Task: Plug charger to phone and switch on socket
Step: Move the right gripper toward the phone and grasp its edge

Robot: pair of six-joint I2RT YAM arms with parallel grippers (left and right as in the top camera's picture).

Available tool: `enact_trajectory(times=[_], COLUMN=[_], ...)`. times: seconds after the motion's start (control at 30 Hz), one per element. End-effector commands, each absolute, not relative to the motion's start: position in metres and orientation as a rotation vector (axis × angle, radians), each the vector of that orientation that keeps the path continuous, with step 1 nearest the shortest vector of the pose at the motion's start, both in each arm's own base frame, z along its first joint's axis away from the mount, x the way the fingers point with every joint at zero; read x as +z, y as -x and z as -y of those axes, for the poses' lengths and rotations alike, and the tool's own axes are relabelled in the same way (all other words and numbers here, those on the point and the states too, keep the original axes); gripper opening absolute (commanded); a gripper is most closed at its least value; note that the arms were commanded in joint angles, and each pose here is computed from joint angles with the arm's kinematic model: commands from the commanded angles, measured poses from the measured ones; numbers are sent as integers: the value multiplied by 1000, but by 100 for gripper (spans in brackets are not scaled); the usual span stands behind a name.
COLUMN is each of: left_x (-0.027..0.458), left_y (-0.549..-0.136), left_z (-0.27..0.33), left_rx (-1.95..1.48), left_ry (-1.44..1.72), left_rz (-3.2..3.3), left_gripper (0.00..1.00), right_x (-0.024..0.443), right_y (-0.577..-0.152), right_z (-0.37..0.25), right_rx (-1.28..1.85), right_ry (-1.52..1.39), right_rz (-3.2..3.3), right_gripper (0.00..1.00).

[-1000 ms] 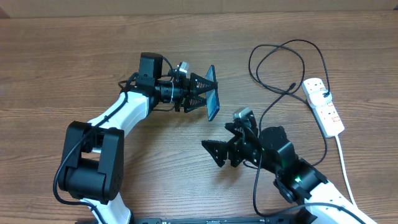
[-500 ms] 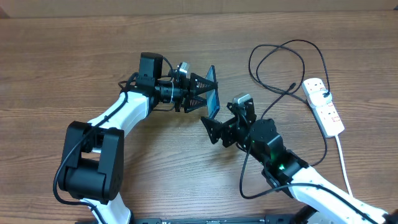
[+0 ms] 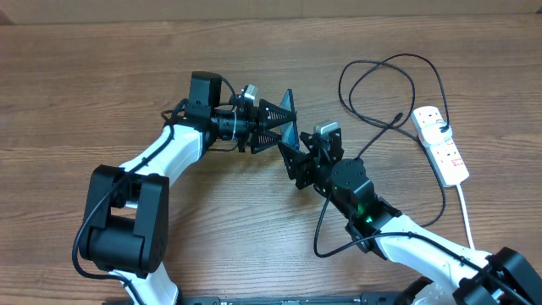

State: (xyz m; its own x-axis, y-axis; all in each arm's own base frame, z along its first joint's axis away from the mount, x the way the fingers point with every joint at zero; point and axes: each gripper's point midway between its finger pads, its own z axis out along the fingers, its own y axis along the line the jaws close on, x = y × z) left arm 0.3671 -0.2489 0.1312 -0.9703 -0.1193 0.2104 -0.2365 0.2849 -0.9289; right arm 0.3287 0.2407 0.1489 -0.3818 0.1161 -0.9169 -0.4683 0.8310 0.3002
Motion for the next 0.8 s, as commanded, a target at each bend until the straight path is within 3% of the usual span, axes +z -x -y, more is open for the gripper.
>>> enact_trajectory(times=[0.0, 0.77], left_x=[139, 139], left_y=[-365, -365], left_z=[252, 252], left_rx=[1818, 1815], left_ry=[-296, -305], left_rz=[2397, 2393], left_gripper=[22, 22], right_x=[153, 148], right_y=[-330, -345], right_z=[-248, -236], right_rx=[642, 578], right_ry=[266, 129], right_rz=[-1855, -1834], right_gripper=[54, 44])
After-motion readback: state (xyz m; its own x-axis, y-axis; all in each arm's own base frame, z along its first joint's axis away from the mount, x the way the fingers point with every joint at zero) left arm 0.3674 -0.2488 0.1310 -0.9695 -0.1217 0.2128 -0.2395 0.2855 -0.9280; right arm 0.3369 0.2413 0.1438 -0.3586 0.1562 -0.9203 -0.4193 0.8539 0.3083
